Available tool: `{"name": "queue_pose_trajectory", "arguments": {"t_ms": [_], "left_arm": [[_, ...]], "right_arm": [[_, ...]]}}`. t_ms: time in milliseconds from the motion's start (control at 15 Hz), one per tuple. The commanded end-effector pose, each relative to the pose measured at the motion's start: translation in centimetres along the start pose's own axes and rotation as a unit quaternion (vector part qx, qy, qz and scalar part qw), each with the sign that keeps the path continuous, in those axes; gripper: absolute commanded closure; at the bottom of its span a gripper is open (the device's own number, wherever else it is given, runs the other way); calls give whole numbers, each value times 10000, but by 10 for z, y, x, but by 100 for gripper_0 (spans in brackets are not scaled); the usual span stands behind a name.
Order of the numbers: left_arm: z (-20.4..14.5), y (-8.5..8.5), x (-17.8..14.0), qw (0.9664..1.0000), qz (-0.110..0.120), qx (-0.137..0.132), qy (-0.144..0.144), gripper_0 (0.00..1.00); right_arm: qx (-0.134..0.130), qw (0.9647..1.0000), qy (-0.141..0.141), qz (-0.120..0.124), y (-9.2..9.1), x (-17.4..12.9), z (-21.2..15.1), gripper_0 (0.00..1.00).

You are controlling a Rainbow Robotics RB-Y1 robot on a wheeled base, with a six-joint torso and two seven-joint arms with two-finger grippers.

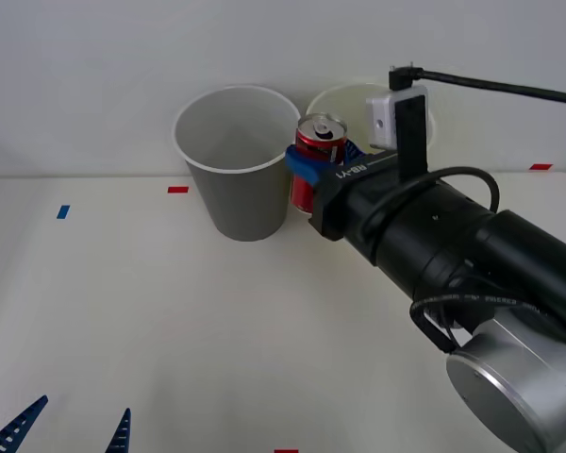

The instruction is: Put cans in the gray bin and PET bottles in the light green bin.

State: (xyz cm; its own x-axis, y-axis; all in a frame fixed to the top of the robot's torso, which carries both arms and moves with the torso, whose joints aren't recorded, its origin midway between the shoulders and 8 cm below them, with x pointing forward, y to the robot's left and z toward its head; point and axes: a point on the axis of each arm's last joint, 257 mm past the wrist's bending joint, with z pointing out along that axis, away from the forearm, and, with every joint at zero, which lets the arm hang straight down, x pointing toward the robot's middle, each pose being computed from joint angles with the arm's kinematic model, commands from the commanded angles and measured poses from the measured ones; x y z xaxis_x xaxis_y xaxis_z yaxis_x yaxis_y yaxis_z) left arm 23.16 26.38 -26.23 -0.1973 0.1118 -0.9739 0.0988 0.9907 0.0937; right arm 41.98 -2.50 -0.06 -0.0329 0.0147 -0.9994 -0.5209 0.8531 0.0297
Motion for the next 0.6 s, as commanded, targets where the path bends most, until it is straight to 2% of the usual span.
{"name": "queue_pose_trajectory", "arguments": {"t_ms": [67,267,467,600], "left_arm": [[0,0,0,10000,0,0,0,0],[0,0,0,10000,0,0,0,0],[0,0,0,10000,0,0,0,0],[0,0,0,10000,0,0,0,0]], "right_arm": [[-151,9998,11,101,8,-21,20,100],[-341,9994,5,85,14,-33,49,100],[-526,9984,-163,126,24,-48,78,100],[-559,9980,-244,172,25,-51,97,100]]}}
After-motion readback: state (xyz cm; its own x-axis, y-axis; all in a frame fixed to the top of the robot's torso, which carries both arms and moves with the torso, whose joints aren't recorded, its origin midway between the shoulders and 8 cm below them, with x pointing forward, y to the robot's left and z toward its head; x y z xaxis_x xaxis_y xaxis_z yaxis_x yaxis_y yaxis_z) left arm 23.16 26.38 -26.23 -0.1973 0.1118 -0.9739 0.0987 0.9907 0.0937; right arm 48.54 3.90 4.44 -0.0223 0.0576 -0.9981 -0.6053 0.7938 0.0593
